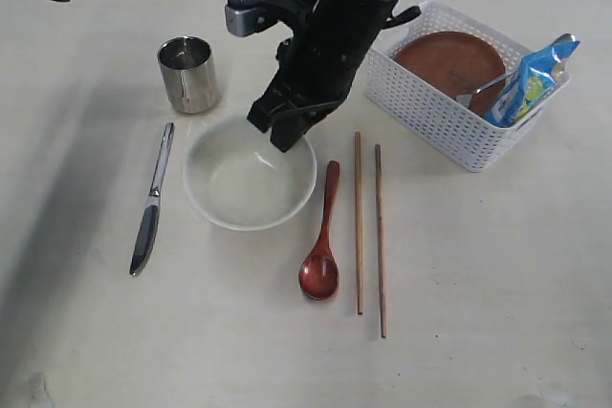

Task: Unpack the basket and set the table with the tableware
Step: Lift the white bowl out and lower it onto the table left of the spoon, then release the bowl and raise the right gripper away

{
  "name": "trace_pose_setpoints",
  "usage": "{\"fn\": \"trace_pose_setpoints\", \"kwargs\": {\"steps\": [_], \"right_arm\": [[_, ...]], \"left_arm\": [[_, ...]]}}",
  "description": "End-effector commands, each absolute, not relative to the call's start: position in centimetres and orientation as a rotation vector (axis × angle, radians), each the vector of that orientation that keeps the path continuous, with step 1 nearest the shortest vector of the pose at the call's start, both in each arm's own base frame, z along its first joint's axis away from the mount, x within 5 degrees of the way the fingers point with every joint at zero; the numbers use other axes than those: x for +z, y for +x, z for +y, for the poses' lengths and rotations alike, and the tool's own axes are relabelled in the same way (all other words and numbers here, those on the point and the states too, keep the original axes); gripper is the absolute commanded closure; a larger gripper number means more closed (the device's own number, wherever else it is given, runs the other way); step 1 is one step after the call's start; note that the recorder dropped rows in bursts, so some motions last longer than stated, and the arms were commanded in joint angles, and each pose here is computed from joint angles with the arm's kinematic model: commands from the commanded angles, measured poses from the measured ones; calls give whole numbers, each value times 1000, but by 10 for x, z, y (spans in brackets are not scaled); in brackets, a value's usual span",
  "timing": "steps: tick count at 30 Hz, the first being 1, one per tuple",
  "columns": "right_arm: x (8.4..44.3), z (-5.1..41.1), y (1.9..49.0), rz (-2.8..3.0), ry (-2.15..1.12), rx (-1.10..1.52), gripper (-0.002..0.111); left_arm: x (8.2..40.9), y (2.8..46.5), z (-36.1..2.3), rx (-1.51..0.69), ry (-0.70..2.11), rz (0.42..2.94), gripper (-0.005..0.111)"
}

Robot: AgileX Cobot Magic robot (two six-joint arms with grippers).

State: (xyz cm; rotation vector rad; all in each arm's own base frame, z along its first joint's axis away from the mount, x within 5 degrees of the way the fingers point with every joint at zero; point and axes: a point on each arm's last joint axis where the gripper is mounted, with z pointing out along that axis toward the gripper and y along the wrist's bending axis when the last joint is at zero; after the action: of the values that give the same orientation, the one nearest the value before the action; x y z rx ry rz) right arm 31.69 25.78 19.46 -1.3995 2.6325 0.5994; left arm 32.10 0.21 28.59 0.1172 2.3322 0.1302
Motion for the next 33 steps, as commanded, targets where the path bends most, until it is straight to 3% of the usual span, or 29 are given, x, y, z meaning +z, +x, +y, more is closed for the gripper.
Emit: {"fn": "trace_pose_setpoints", "kwargs": {"steps": [1,18,21,23,26,27,30,33], "right_arm": [[180,258,307,2638,-1367,690,109],[150,257,306,2629,-1324,705,108],[150,257,307,2629,-1324,701,96],[150,256,306,2631,-1328,701,77],[150,256,306,2631,-1328,701,41],[153,256,306,2629,-1335,703,34],[183,250,306,2602,-1436,631,39],[259,228,313,2512,-1305,381,43]], "left_arm": [[285,319,3,122,108,2337,1],[285,319,3,122,108,2337,1],[285,319,3,122,108,2337,1],[285,319,3,122,108,2337,1],[285,319,3,122,108,2337,1],[285,319,3,122,108,2337,1],[285,319,3,122,108,2337,1],[285,319,3,122,108,2337,1]]}}
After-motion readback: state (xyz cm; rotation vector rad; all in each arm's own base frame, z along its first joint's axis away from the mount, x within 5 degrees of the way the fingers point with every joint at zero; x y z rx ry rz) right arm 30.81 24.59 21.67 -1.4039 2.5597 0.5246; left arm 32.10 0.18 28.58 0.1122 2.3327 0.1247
